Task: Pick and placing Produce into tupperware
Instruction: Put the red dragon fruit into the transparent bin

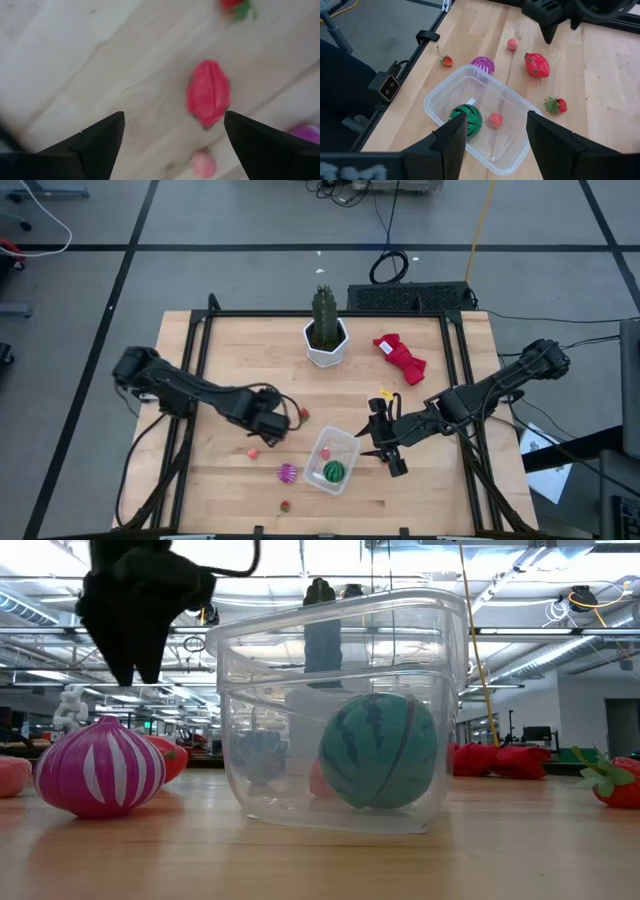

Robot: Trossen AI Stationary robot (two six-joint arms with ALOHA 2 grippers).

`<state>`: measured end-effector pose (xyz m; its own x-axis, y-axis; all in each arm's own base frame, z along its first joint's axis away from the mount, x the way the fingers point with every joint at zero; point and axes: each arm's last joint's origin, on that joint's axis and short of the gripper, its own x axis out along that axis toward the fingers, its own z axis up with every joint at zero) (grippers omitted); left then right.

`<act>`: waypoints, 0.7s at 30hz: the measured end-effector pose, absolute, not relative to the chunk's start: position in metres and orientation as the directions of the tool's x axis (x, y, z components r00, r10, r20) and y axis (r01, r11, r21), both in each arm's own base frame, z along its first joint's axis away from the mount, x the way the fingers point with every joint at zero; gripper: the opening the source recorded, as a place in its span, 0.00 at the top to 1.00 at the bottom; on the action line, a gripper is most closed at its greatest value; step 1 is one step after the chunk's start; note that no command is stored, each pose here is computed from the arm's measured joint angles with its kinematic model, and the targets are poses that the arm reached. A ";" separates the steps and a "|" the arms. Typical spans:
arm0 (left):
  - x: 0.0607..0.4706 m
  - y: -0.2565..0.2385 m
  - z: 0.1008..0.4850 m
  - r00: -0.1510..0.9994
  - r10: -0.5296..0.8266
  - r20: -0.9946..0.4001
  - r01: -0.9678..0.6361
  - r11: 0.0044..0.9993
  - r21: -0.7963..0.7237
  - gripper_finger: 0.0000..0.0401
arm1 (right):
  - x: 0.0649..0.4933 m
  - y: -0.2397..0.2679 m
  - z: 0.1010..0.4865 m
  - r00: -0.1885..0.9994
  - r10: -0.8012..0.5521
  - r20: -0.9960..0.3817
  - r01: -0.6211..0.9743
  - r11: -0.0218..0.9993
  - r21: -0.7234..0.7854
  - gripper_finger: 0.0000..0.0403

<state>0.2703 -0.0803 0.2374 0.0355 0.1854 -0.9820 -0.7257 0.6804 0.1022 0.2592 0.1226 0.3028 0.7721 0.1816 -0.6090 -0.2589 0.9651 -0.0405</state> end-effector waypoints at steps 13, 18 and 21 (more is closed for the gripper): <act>0.301 -0.092 0.210 -0.079 0.133 -0.988 -0.673 0.724 0.151 0.13 | 0.259 0.123 0.302 0.768 0.182 -0.614 -0.260 0.965 -0.039 0.51; 0.303 -0.092 0.207 -0.040 0.132 -0.990 -0.673 0.729 0.124 0.13 | 0.259 0.123 0.302 0.768 0.183 -0.614 -0.260 0.965 -0.038 0.51; 0.307 -0.094 0.205 0.003 0.117 -0.993 -0.665 0.742 0.086 0.13 | 0.259 0.123 0.302 0.768 0.183 -0.613 -0.260 0.965 -0.038 0.51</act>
<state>0.3069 -0.0936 0.2045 0.0030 0.1174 -0.9931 -0.6645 0.7423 0.0858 0.2588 0.1227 0.3024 0.7683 0.1828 -0.6134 -0.2602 0.9648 -0.0384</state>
